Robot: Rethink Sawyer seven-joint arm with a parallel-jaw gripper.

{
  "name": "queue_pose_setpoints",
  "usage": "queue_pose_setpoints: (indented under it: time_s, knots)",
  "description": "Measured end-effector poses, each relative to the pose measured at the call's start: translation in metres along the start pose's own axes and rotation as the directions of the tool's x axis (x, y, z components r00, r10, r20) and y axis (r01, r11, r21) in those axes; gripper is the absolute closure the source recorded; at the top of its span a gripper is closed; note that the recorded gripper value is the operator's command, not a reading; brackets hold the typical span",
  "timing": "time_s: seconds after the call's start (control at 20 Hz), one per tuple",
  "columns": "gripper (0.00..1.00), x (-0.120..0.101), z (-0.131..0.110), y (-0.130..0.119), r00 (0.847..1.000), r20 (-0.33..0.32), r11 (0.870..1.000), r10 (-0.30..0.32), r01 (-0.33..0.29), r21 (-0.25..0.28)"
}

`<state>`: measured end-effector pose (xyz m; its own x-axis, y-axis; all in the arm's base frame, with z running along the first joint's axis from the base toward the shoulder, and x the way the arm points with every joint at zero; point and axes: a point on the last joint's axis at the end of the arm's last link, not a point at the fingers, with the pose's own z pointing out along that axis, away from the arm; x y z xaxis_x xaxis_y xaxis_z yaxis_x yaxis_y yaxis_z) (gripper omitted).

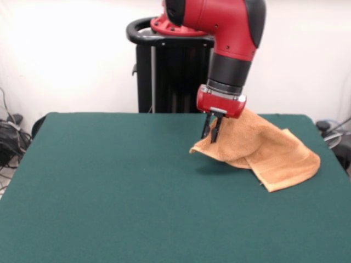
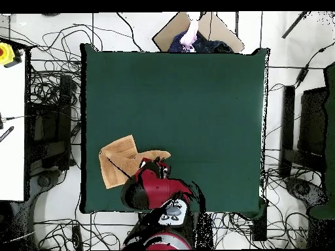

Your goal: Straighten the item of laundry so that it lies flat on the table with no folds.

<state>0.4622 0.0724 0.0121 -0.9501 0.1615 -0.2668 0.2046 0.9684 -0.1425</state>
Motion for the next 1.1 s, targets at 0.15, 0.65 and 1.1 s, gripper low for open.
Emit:
queue_pose_setpoints:
  time_s: [0.15, 0.65, 1.1]
  knots:
    - [1.00, 0.0011, 0.0010, -0.0013, 1.000, -0.002, 1.000, -0.005, 0.005, 0.000]
    - [1.00, 0.0030, 0.0018, -0.0023, 1.000, -0.005, 1.000, -0.013, 0.013, 0.000]
    - [1.00, 0.0032, 0.0019, -0.0024, 1.000, -0.006, 1.000, -0.013, 0.013, 0.000]
